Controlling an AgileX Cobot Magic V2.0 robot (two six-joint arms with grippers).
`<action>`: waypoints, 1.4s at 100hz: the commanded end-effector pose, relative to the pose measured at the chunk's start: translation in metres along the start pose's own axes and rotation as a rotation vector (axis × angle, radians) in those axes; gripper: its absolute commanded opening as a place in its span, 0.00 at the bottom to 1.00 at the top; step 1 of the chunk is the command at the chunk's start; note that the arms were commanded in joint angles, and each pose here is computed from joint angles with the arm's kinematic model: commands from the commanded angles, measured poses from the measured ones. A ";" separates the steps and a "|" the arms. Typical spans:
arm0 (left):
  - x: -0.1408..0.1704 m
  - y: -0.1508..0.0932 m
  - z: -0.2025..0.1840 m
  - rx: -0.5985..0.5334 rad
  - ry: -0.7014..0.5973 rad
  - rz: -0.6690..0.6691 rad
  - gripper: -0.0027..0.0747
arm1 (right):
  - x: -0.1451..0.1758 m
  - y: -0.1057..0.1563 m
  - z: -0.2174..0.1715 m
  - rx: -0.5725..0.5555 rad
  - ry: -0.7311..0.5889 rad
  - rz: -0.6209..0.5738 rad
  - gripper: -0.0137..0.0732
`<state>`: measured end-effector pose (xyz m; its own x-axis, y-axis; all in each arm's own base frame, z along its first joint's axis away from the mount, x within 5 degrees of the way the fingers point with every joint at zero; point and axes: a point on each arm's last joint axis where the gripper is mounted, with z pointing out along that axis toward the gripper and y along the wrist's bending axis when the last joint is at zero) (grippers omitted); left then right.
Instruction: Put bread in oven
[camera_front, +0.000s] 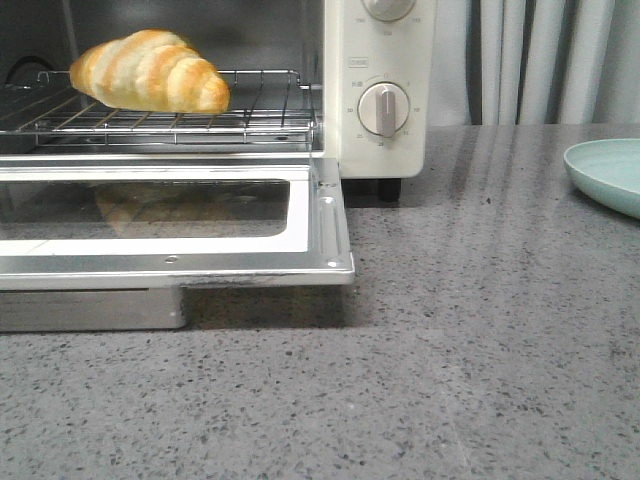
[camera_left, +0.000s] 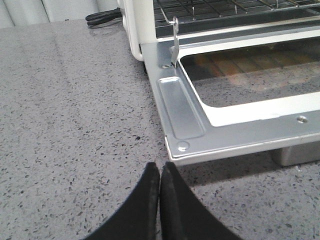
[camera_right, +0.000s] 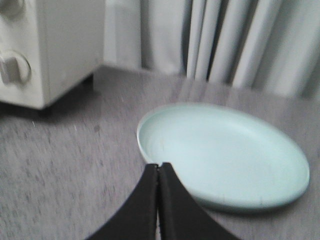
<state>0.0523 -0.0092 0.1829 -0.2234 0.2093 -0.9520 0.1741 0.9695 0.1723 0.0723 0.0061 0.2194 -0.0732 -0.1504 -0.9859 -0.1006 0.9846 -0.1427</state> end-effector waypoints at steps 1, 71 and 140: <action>0.003 0.000 0.001 -0.020 -0.055 -0.018 0.01 | 0.008 0.000 -0.003 0.031 -0.070 0.044 0.08; 0.003 0.000 0.001 -0.020 -0.055 -0.018 0.01 | 0.043 -0.009 -0.018 0.220 0.149 0.055 0.08; 0.003 0.000 0.001 -0.020 -0.055 -0.018 0.01 | 0.043 -0.009 -0.018 0.219 0.145 0.055 0.08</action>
<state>0.0523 -0.0092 0.1829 -0.2234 0.2093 -0.9520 0.1741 0.9695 0.1723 0.0526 -0.0112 0.1807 -0.2540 -0.0818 -0.9637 0.1214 0.9858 -0.1157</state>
